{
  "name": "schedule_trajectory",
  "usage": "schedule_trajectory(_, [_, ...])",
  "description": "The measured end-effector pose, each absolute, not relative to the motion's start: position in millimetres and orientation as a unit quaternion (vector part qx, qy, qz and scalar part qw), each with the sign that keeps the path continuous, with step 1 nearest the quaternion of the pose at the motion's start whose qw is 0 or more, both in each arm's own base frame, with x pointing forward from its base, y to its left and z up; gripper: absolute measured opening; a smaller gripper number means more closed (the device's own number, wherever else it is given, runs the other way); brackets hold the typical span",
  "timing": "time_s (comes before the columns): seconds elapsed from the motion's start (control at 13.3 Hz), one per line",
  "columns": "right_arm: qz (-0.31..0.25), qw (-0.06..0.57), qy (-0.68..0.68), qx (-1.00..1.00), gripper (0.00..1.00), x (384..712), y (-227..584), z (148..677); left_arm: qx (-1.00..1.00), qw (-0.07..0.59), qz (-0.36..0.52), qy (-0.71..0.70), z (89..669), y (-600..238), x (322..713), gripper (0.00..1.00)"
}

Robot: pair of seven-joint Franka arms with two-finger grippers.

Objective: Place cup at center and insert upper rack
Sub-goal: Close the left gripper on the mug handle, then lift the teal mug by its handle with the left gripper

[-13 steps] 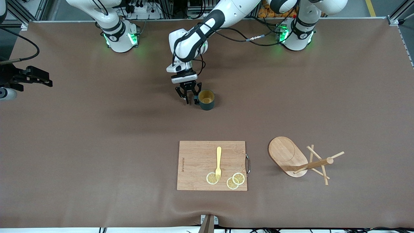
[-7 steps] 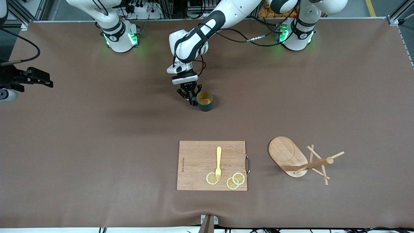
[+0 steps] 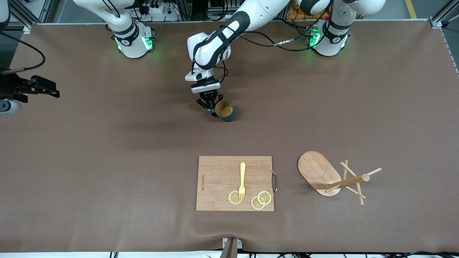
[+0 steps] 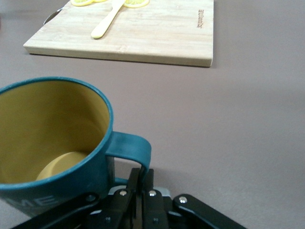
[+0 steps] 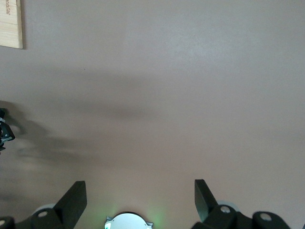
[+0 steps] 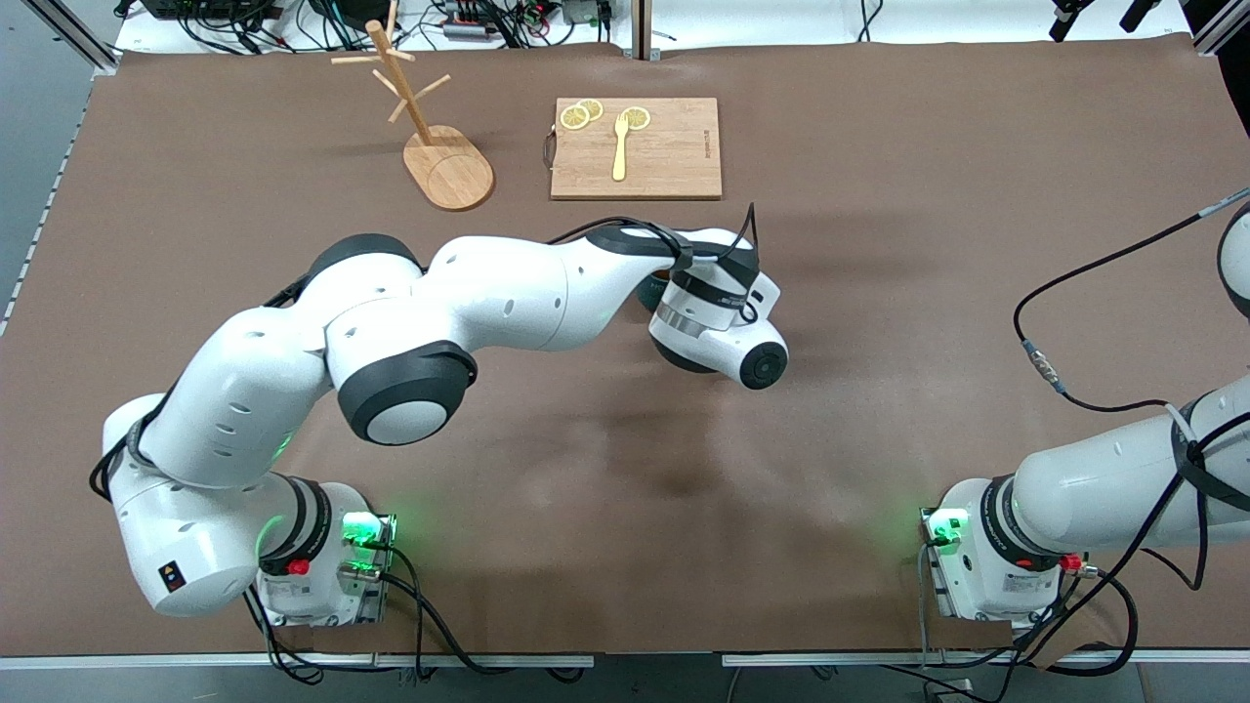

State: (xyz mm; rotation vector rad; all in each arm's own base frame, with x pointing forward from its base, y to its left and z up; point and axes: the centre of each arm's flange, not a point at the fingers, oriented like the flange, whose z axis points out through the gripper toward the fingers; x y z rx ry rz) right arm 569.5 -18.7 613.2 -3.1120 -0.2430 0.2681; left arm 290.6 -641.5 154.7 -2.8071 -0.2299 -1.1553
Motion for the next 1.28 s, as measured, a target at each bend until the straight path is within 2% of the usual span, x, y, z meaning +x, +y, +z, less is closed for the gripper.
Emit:
schedule_trajectory(0.53, [0.086,0.004,-0.078,-0.993,1.00,570,-19,613,-0.919,0.005,-0.357,-0.165,233,-647,321,0.05])
schedule_trajectory(0.98, [0.086,0.004,-0.078,-0.993,1.00,570,-19,613,-0.917,-0.068,-0.304,-0.251,303,-640,373,0.05])
schedule_trajectory(1.28, [0.086,0.004,-0.078,-0.993,1.00,570,-19,612,-0.902,-0.140,-0.264,-0.312,352,-613,426,0.05])
